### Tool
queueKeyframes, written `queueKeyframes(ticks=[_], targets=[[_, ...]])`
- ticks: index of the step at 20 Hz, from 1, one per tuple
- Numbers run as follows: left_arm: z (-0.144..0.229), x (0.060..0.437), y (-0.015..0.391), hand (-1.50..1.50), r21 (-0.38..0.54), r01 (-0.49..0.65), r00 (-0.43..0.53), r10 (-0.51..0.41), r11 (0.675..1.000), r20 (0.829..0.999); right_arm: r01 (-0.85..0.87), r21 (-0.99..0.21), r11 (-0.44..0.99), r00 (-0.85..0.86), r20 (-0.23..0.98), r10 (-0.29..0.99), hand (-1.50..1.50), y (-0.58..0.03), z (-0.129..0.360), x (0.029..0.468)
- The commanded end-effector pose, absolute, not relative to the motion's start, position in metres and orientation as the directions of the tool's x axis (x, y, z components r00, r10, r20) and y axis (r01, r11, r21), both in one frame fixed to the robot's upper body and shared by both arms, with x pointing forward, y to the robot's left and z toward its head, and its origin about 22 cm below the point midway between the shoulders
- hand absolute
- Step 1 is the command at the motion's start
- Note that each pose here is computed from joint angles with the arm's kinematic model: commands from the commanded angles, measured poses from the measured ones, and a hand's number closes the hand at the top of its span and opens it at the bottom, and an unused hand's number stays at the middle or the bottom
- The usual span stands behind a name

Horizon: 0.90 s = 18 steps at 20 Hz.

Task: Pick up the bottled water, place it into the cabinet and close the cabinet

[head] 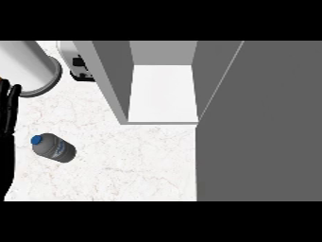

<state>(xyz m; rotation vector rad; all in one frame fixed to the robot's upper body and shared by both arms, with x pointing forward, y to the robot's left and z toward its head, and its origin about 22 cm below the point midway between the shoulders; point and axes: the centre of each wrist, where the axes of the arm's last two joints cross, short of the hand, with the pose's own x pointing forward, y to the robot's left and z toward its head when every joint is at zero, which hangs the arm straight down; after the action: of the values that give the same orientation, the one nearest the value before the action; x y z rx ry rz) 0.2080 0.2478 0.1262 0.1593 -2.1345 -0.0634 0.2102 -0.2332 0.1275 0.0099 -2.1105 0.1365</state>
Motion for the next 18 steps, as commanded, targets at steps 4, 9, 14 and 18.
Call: queueKeyframes(ticks=[4, 9, 14, 18], targets=[[0.131, 0.217, 0.244, -1.50, 0.132, -0.091, -0.541, -0.160, 0.987, 0.826, -0.002, -0.158, 0.988, -0.538, 0.833, 0.132, -1.50, -0.241, 0.154, 0.171], [0.083, 0.203, 0.237, -1.50, -0.201, -0.167, -0.200, 0.166, 0.965, 0.965, -0.124, 0.177, 0.976, -0.251, 0.946, -0.203, -1.50, -0.217, 0.110, 0.167], [0.088, 0.175, 0.226, -1.50, -0.235, -0.190, -0.169, 0.204, 0.953, 0.964, -0.137, 0.217, 0.967, -0.212, 0.947, -0.242, -1.50, -0.233, 0.112, 0.144], [0.102, 0.163, 0.249, -1.50, -0.223, -0.186, -0.162, 0.194, 0.957, 0.968, -0.137, 0.215, 0.967, -0.217, 0.946, -0.241, -1.50, -0.225, 0.106, 0.137]])
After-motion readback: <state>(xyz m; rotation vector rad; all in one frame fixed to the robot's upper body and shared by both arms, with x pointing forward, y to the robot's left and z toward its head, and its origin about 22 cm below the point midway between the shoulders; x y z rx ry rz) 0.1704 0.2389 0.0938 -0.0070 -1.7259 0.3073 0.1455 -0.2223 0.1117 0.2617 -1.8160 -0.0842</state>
